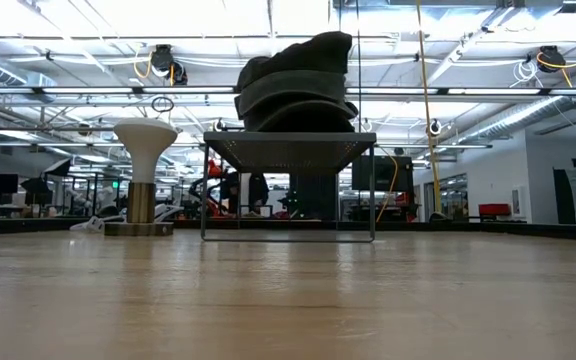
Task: Pick & Place hat
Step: Return to Home Position
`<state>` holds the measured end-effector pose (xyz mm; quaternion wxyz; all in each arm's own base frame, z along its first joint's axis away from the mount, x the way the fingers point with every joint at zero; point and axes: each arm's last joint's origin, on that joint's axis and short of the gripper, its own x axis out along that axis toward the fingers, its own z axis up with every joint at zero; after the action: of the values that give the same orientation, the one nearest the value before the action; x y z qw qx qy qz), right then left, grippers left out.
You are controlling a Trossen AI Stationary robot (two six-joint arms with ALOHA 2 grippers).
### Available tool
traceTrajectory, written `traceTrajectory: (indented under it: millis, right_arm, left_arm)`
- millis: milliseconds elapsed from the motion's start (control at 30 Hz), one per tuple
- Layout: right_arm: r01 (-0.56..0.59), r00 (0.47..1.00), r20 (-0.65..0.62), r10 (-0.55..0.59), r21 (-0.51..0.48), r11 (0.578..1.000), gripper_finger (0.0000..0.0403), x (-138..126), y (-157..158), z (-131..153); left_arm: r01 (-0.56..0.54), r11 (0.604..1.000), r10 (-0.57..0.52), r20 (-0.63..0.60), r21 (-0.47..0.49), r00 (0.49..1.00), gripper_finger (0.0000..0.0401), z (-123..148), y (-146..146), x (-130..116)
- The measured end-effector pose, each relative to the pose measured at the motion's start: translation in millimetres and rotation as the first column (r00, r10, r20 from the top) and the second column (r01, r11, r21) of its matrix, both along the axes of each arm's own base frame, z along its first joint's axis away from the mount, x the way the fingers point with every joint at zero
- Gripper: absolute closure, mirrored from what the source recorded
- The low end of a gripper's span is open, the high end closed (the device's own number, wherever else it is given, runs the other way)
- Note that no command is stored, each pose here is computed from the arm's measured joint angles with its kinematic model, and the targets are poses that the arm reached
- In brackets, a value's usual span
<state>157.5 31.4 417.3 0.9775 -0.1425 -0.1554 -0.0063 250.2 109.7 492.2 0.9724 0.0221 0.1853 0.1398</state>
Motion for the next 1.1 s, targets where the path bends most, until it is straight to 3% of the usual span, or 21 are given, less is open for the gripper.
traceTrajectory:
  millis: [367, 567, 700, 900, 1100]
  right_arm:
    - [-0.017, 1.000, -0.013, 0.018, 0.054, 0.998, 0.0264, 2.0, 0.5, -1.7]
    - [-0.007, 0.998, -0.059, 0.013, 0.110, 0.994, 0.0264, 5.5, 0.5, -12.9]
    - [-0.014, 0.994, -0.106, 0.028, 0.137, 0.990, 0.0264, 13.4, 2.5, -38.7]
    - [-0.041, 0.997, -0.057, 0.055, 0.229, 0.973, 0.0264, 20.0, 4.1, -81.2]
    - [-0.054, 0.994, -0.074, 0.078, 0.289, 0.956, 0.0264, 20.5, 4.3, -119.0]
  left_arm:
    - [-0.042, 0.993, 0.039, -0.023, -0.112, 0.999, 0.0121, 16.1, -29.5, -66.9]
    - [-0.030, 0.994, 0.034, 0.040, -0.109, 0.999, 0.0121, 16.9, -47.2, -95.8]
    - [-0.047, 0.993, 0.058, 0.100, -0.105, 0.993, 0.0121, 3.3, -56.7, -113.8]
    - [-0.075, 0.991, 0.094, 0.168, -0.113, 0.981, 0.0121, -28.0, -69.6, -141.0]
    - [-0.155, 0.980, 0.185, 0.283, -0.123, 0.941, 0.0121, -64.3, -77.0, -161.7]
